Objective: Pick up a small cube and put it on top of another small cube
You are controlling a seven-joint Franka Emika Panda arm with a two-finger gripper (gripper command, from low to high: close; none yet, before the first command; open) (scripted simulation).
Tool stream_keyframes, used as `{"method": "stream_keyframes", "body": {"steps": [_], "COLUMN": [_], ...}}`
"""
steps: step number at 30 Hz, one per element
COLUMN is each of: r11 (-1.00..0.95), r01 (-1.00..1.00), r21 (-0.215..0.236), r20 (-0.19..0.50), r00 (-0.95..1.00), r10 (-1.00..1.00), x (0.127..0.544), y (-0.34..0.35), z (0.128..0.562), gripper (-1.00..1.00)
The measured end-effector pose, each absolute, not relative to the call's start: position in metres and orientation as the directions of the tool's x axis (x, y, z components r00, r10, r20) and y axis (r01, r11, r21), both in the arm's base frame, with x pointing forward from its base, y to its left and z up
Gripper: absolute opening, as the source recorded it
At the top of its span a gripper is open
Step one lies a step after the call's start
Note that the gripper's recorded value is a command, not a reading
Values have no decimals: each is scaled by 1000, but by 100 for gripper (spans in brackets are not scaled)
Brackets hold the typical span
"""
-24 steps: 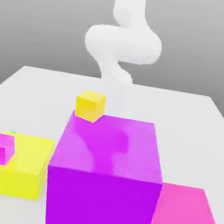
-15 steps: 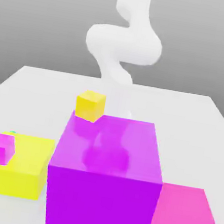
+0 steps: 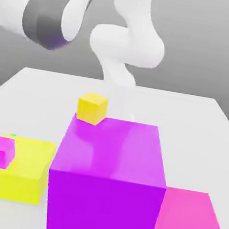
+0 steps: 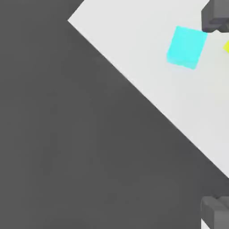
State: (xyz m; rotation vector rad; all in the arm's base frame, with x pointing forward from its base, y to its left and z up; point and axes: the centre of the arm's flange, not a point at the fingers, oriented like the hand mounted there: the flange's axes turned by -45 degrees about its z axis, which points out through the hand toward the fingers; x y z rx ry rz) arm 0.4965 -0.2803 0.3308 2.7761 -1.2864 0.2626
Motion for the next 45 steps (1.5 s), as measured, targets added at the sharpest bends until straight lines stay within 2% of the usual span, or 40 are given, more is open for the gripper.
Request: {"method": "stream_keyframes", "body": {"steps": [7, 11, 12, 18, 23, 34, 39, 45], "r11": [-468, -441, -440, -440, -442, -633, -706, -782], "r01": [-884, -898, -898, -898, -897, -771, -703, -618], "r21": [-2, 0, 0, -1, 0, 73, 86, 79], "r20": [22, 1, 1, 1, 1, 22, 23, 19], "r00": [467, 441, 440, 440, 442, 636, 709, 786], "r10": [-884, -898, -898, -898, -897, -771, -704, -618], "x": [459, 453, 452, 452, 452, 452, 436, 404], "y": [-339, -346, -346, -346, -345, -251, -204, -152], "z": [208, 145, 133, 127, 184, 313, 361, 409], "gripper": [0, 0, -100, -100, -100, -100, -100, -100]}}
